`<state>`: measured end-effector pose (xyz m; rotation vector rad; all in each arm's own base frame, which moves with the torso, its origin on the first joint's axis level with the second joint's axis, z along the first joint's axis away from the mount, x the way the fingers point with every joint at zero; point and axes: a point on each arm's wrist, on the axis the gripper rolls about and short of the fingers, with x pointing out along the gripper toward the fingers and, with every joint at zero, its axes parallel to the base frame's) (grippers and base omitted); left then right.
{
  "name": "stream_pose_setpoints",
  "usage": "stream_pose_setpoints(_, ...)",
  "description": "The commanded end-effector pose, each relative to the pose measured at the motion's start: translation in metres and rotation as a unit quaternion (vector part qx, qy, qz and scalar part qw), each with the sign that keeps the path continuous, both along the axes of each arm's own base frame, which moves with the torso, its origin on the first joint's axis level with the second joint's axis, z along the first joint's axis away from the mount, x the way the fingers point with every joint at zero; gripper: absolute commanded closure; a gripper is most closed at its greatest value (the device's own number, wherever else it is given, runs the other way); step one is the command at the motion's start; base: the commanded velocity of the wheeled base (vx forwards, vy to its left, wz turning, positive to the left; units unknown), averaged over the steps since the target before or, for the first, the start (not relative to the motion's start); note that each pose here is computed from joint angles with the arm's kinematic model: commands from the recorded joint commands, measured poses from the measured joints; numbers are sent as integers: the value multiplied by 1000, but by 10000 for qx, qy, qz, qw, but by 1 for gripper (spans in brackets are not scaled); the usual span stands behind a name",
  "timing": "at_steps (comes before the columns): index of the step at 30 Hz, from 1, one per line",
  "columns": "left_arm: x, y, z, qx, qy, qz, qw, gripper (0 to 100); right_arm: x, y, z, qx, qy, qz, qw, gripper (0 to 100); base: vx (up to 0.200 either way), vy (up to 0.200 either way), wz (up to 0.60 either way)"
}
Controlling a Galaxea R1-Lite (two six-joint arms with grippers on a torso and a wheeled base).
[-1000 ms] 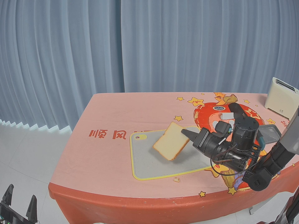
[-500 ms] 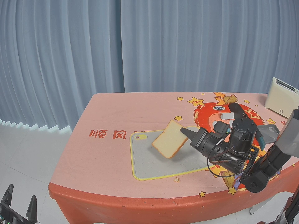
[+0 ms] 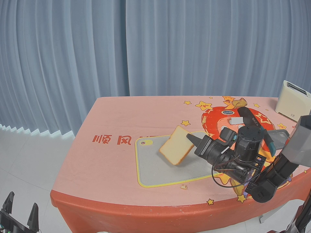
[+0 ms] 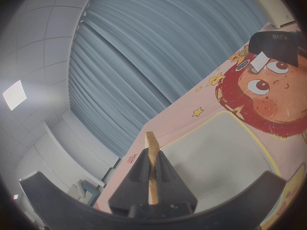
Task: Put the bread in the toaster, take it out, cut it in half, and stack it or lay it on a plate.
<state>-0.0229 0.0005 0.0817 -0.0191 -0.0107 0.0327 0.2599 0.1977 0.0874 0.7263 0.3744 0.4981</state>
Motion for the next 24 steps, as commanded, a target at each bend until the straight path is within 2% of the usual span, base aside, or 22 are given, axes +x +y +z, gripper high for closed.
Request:
stream_pose_setpoints(1,1,0,-5,-5,67,5,10000,0,-2,3,-4,-13,-7,38,10000,100,0,0,0)
stream_pose_setpoints(13,1,0,-5,2,68,5,10000,0,-2,3,-8,-64,-42,48,10000,100,0,0,0)
stream_pose_setpoints(19,1,0,-5,-5,67,5,10000,0,-5,2,-11,-344,-140,101,9993,100,0,0,0)
stream_pose_setpoints(24,1,0,-5,2,68,5,10000,0,-6,3,-10,-377,-171,85,9991,100,0,0,0)
